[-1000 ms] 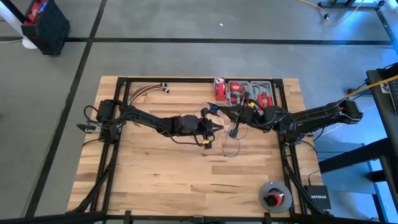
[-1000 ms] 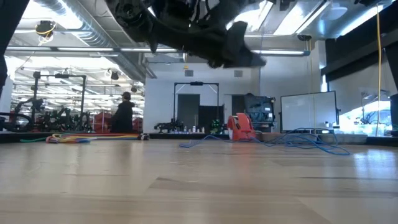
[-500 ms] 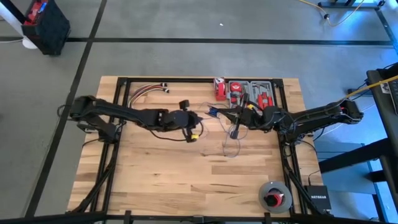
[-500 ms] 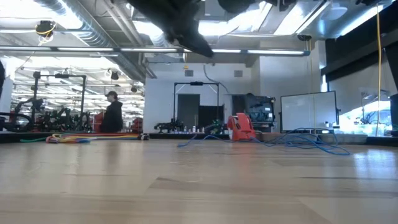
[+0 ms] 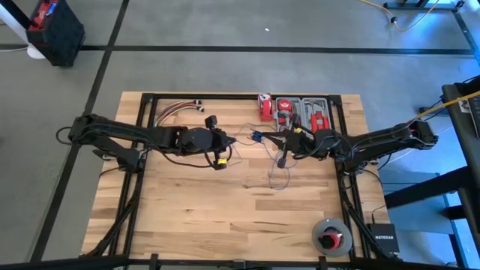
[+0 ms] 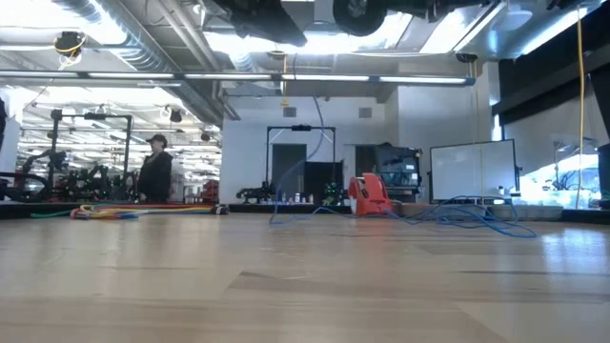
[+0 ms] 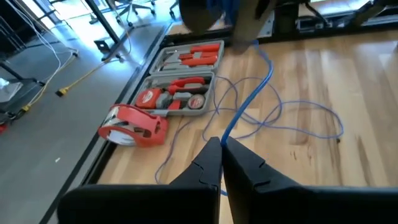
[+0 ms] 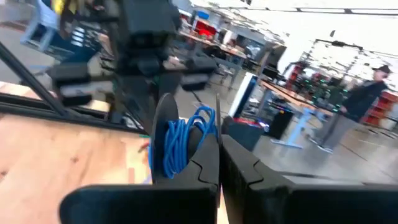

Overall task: Coil cords
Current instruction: Coil the blue wire on the black spool

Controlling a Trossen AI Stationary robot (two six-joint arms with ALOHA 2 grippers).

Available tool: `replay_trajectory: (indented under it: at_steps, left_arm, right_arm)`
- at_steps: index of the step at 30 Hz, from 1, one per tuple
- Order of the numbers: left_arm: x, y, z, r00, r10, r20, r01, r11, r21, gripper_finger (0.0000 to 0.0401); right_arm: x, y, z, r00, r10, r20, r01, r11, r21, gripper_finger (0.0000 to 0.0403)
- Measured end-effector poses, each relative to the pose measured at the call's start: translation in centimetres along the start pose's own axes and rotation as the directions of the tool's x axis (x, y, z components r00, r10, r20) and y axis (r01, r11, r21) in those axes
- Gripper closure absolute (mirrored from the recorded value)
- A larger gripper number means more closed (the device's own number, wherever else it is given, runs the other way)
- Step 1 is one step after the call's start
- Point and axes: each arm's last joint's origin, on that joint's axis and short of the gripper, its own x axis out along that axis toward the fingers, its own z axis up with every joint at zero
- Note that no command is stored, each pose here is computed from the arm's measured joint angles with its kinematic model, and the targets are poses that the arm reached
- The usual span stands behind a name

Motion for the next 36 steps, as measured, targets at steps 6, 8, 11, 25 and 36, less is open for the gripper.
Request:
replay_trajectory:
  at_steps: [6, 8, 11, 25, 36]
  left_arm:
    - [-0.3, 0.4, 0.0, 1.000, 0.011, -0.007, -0.011, 1.000, -0.003, 0.0401]
    - [-0.2, 0.7, -0.3, 0.999, 0.024, -0.035, -0.024, 1.000, 0.000, 0.0401]
    - [0.0, 1.2, -0.5, 0.995, 0.079, -0.053, -0.080, 0.997, -0.008, 0.0401]
    - [-1.7, 0.7, 1.6, 0.990, 0.063, 0.126, -0.045, 0.990, -0.136, 0.0401]
    - [-0.2, -2.4, 1.5, 0.987, 0.001, 0.159, 0.016, 0.994, -0.108, 0.0401]
  right_arm:
    - [0.6, 0.4, -0.3, 1.000, 0.010, -0.021, -0.010, 0.999, -0.037, 0.0400]
    - [0.6, 0.4, 0.1, 0.999, 0.044, 0.003, -0.044, 0.999, -0.032, 0.0400]
    - [0.6, 0.5, 0.2, 0.995, 0.100, 0.021, -0.100, 0.994, -0.033, 0.0400]
    - [1.4, 1.0, -2.4, 0.978, -0.049, -0.202, 0.005, 0.977, -0.215, 0.0400]
    - [2.7, 1.7, -3.6, 0.971, -0.091, -0.219, 0.033, 0.966, -0.255, 0.0400]
